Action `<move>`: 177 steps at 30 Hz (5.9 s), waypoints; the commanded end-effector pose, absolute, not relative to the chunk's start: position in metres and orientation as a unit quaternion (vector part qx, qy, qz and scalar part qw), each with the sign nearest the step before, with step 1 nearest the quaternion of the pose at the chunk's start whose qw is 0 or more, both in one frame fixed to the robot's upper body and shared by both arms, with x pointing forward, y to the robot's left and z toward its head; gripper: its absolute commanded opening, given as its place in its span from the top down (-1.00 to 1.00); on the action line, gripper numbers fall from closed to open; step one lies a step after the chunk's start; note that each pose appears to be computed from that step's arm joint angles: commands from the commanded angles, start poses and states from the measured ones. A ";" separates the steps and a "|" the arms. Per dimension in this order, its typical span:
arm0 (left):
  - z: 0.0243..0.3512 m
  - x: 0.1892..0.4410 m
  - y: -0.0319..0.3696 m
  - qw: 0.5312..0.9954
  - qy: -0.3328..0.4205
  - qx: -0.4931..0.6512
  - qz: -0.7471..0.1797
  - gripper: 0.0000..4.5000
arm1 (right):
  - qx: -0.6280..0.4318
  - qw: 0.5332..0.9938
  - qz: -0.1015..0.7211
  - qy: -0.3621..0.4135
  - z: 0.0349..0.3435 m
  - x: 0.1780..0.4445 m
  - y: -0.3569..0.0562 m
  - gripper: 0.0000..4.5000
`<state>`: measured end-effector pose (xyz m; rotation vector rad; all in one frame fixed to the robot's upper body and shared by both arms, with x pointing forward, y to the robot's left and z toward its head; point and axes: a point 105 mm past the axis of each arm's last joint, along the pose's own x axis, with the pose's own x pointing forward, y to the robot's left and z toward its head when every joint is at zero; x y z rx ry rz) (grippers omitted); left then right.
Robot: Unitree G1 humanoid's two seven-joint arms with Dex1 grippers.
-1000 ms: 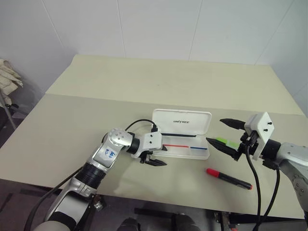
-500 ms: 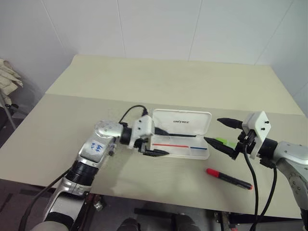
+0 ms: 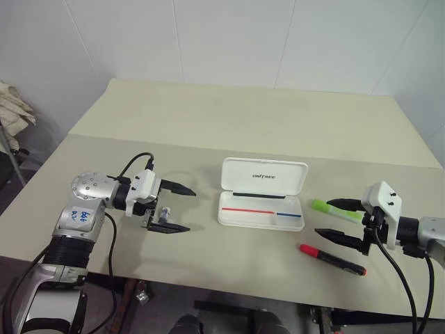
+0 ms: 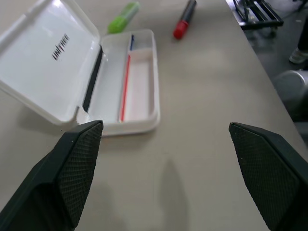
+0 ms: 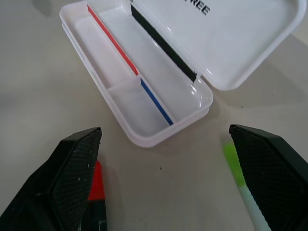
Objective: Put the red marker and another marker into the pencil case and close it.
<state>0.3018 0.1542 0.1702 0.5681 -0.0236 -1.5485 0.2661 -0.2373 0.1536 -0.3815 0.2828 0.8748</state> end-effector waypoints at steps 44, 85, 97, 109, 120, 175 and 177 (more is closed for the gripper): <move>0.179 0.295 0.150 0.678 -0.030 0.247 -0.691 -1.00 | -0.201 0.874 0.407 0.172 0.113 0.244 -0.253 0.74; 0.177 0.303 0.157 0.728 -0.044 0.235 -0.643 -1.00 | -0.338 0.731 0.592 0.012 0.158 0.342 -0.108 0.74; 0.177 0.300 0.154 0.729 -0.045 0.231 -0.643 -1.00 | -0.319 0.750 0.579 -0.013 0.164 0.356 -0.101 -0.33; 0.176 0.301 0.152 0.724 -0.045 0.228 -0.650 -1.00 | -0.263 0.753 0.602 -0.042 0.194 0.320 -0.098 -0.99; 0.177 0.305 0.141 0.709 -0.055 0.223 -0.666 -1.00 | -0.260 0.803 0.532 0.059 0.188 0.293 -0.180 -0.99; 0.186 0.295 0.138 0.730 -0.069 0.218 -0.644 -1.00 | -0.286 0.784 0.497 0.239 0.128 0.352 -0.269 0.32; 0.187 0.295 0.137 0.729 -0.069 0.219 -0.645 -1.00 | -0.287 0.787 0.493 0.235 0.129 0.354 -0.268 0.52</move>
